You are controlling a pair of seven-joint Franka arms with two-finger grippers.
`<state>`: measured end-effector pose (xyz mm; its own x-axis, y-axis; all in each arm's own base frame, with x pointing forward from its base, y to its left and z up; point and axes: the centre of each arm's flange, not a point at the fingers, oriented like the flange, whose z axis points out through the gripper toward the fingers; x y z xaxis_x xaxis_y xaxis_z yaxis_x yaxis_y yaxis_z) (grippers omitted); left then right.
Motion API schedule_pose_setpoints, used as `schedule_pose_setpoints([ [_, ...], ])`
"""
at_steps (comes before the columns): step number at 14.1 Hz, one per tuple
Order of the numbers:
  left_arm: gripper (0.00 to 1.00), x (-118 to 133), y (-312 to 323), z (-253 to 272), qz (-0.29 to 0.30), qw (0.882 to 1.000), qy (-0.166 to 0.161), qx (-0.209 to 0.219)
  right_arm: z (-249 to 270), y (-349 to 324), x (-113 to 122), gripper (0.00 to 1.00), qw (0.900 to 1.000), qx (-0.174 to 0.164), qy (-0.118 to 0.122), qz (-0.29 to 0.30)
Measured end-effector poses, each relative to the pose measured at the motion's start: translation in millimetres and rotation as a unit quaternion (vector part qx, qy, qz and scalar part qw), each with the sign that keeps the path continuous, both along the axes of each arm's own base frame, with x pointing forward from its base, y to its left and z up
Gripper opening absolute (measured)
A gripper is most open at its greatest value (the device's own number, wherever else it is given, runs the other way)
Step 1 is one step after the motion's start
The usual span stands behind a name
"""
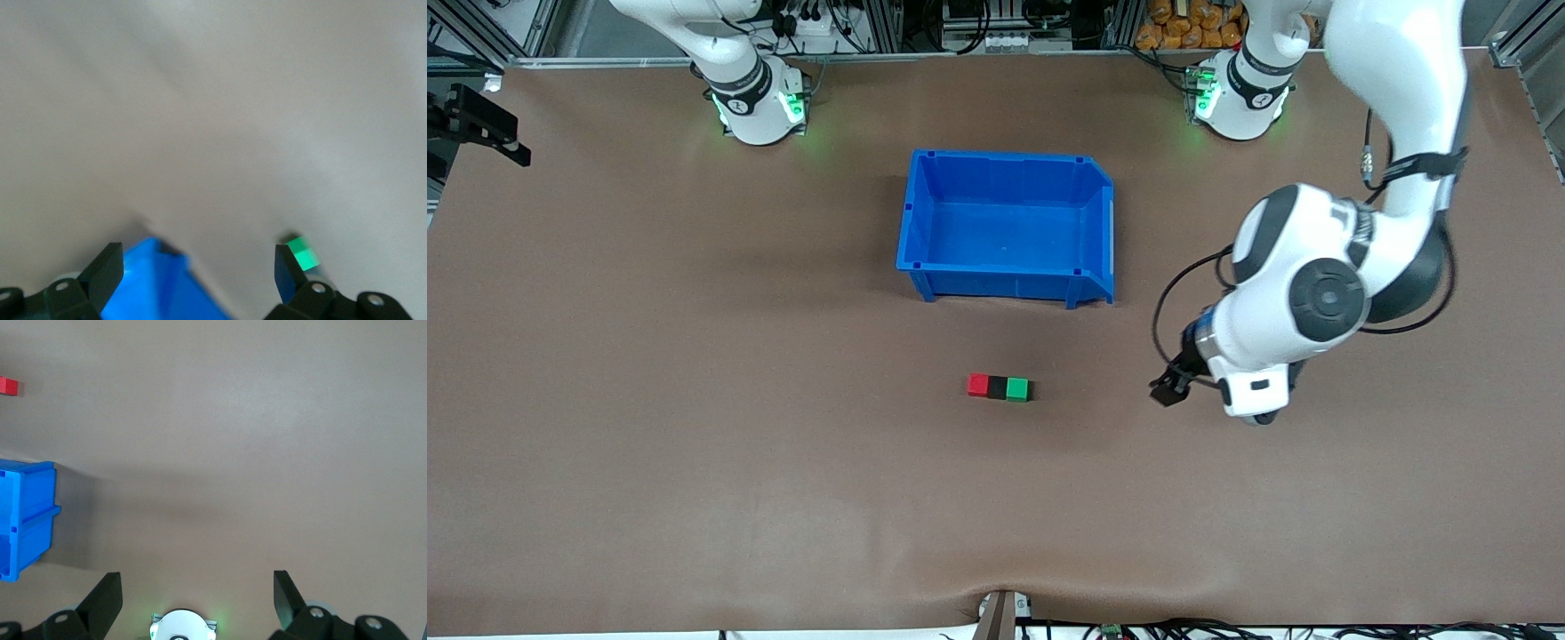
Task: Attach green and red cubes to black cube
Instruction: 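Open the left gripper and lift it away from the cubes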
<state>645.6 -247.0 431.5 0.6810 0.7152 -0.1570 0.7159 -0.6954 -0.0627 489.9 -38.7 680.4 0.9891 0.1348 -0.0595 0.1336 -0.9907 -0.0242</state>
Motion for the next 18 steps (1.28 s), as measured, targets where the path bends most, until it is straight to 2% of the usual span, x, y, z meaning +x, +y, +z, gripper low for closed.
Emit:
schedule_pose_setpoints([
  [2,1.0,-5.2,35.4,32.0,-0.073,0.997,0.007,-0.006,0.0,-1.5,-0.1,1.0,1.0,0.0,0.0,-0.001],
  [8,1.0,-42.7,126.7,131.4,-0.192,0.981,-0.013,0.003,-0.4,-14.4,-1.5,1.0,1.0,0.002,0.001,-0.014],
  [13,1.0,-86.3,158.4,166.0,-0.253,0.967,-0.027,0.018,-1.1,-12.9,-2.4,1.0,1.0,0.003,0.006,-0.012],
  [18,1.0,-130.2,161.9,186.5,-0.336,0.941,-0.032,0.038,-1.4,-12.4,-2.6,1.0,1.0,0.003,0.007,-0.012],
])
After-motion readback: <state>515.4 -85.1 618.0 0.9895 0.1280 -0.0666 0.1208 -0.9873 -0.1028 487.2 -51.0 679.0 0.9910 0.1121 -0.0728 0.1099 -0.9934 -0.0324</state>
